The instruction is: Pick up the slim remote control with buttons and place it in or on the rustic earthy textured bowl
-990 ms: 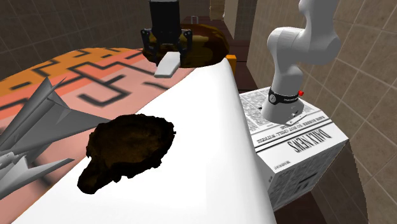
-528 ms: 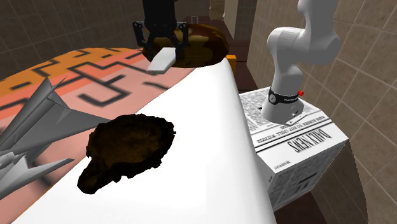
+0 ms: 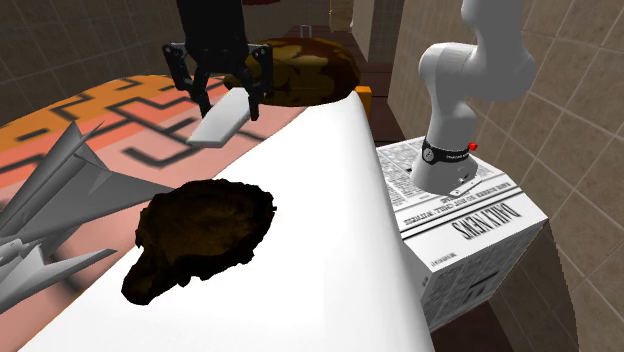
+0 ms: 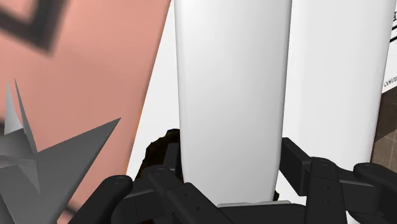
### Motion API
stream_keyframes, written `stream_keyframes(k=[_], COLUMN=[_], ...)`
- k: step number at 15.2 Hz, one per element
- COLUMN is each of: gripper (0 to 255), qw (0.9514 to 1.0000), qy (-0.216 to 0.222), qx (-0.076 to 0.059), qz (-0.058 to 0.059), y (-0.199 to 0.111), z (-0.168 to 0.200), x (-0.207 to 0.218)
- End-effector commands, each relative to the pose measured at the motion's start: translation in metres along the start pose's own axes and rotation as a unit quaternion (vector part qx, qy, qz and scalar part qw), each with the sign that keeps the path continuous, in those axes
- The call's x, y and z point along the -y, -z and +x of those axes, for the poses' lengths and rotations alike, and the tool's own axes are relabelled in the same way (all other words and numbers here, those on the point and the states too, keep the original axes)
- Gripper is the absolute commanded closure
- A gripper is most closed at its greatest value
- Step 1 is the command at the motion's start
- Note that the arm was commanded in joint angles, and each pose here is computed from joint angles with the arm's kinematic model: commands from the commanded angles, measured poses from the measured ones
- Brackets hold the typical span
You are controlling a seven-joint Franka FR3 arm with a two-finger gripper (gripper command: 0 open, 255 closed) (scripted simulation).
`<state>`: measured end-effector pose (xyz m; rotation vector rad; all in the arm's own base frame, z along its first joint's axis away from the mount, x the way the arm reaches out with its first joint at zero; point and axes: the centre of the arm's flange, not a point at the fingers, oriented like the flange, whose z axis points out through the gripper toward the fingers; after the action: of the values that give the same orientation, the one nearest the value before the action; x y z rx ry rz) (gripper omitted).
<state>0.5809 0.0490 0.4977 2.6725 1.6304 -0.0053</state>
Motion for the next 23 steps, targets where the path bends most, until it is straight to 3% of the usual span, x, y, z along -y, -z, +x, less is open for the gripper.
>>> stream_keyframes(k=[1, 9, 23], gripper=[255, 255, 255], qw=[1.0000, 1.0000, 1.0000], qy=[0.000, 0.000, 0.000], qx=[0.000, 0.000, 0.000], qz=[0.000, 0.000, 0.000], y=[0.002, 0.004, -0.068], z=[0.026, 0.131, 0.132], x=[-0.006, -0.032, -0.031])
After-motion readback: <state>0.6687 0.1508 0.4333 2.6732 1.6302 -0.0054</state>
